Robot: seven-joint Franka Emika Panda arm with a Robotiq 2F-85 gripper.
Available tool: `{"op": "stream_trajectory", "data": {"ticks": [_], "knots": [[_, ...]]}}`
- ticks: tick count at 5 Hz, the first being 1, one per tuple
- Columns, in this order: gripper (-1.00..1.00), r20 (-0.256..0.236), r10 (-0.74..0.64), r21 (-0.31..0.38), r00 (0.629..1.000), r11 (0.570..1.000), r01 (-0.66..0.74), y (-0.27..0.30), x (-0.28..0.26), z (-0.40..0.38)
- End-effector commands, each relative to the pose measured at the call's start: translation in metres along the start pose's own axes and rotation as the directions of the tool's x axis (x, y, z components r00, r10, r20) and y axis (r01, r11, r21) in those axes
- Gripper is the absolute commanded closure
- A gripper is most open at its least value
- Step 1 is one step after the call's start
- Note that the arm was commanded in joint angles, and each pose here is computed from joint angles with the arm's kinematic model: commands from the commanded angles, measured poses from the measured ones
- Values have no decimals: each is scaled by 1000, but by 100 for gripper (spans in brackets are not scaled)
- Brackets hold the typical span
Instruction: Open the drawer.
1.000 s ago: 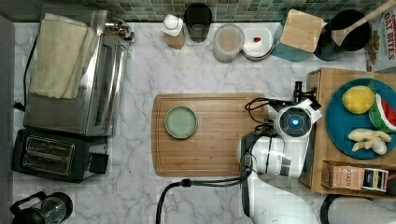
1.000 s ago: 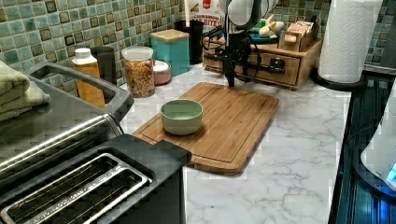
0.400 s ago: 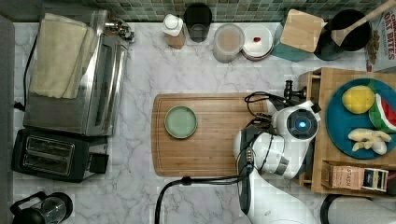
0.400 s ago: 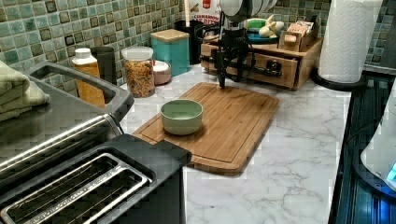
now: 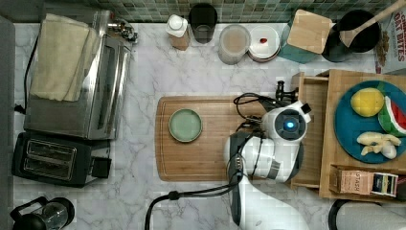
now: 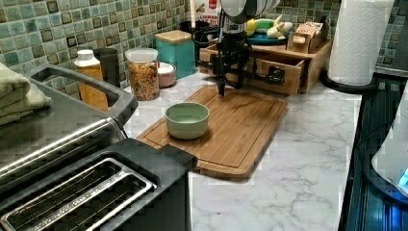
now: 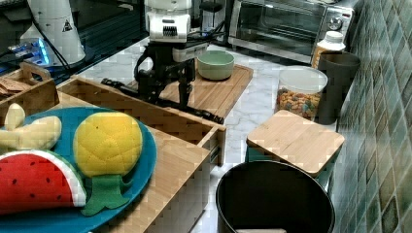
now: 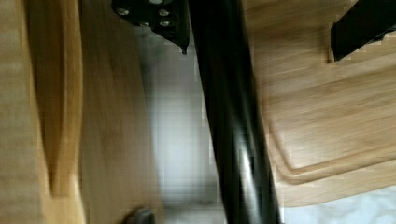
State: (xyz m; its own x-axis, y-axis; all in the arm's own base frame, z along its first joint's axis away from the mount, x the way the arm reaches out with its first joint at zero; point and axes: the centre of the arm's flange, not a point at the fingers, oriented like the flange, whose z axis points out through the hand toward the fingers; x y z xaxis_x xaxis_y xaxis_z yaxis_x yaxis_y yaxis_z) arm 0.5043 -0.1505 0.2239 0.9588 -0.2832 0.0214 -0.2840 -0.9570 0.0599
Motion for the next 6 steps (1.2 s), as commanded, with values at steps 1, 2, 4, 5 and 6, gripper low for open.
{"op": "stream_trajectory", "data": {"ticks": [1,2,4,5,6], "knots": [[-100,-10,-219,47,976,974,220,-209,-53,-30],[-100,-8,-198,52,980,979,198,-237,-54,-35],[-100,-64,-268,60,961,961,271,-247,-49,-52],[-100,-64,-267,60,961,961,271,-247,-49,-52],[-100,-64,-267,60,961,961,271,-247,-49,-52]]}}
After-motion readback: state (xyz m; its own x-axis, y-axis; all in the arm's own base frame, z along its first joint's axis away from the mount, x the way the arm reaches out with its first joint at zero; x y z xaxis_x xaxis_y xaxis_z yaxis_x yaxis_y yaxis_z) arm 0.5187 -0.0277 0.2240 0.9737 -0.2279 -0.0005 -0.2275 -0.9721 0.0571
